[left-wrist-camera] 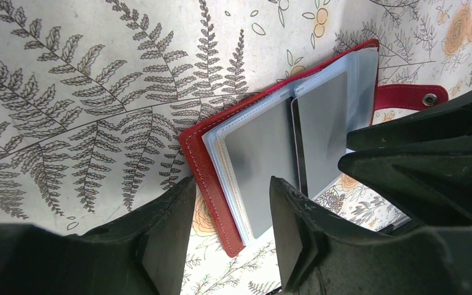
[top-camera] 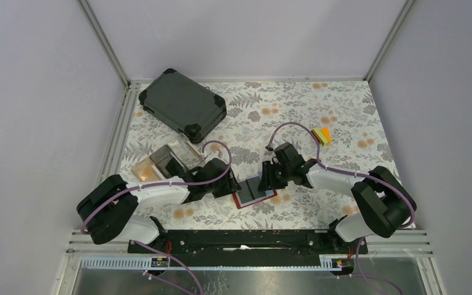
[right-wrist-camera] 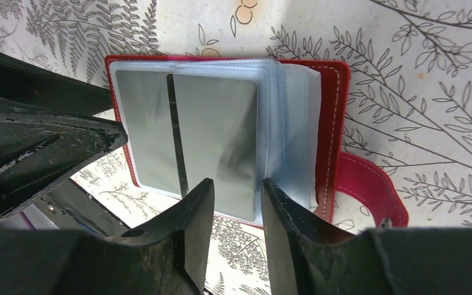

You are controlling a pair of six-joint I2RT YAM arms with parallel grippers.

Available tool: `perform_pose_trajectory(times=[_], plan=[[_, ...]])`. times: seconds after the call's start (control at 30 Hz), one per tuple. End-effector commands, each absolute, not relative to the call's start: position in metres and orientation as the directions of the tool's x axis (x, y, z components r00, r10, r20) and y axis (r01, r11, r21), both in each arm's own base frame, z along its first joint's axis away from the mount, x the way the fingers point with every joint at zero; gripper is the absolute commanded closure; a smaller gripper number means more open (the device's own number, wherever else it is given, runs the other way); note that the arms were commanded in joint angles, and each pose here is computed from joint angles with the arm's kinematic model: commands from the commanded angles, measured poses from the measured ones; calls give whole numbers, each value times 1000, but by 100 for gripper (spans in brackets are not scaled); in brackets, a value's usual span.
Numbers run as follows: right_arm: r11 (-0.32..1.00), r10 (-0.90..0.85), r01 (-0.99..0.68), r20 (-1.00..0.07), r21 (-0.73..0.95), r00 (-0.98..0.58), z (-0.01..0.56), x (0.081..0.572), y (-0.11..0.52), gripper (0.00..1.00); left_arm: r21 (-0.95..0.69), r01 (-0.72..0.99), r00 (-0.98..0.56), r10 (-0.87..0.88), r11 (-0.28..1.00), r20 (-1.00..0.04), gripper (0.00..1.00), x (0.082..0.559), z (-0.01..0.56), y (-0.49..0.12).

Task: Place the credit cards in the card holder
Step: Insert the credit card into the card holder.

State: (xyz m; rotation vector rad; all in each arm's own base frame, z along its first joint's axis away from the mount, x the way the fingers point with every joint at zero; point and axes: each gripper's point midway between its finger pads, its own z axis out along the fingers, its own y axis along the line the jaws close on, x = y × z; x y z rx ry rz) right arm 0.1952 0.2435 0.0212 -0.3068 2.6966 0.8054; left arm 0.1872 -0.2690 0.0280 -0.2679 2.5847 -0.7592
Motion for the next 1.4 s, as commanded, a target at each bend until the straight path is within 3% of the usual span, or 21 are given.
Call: perform_pose_trajectory(times=[0.0, 0.23, 0.5, 0.83, 1.37], plan=[[788, -67, -238, -305, 567, -950, 16, 187, 253, 59, -522, -67, -897, -281, 850, -342, 50, 182, 19, -261], [758, -42, -212, -278, 617, -960, 15, 183, 260, 61, -525, -67, -896, -282, 848, -342, 50, 181, 19, -261], [720, -11, -231, -322, 654, -947, 35, 187, 266, 65, -529, -66, -895, -285, 846, -343, 50, 181, 20, -261], [709, -12, -267, -367, 652, -930, 50, 194, 270, 77, -531, -62, -893, -285, 845, -349, 50, 181, 22, -260], [798, -117, -360, -463, 482, -879, 53, 199, 274, 84, -543, -55, -893, -285, 838, -349, 54, 182, 23, -264]])
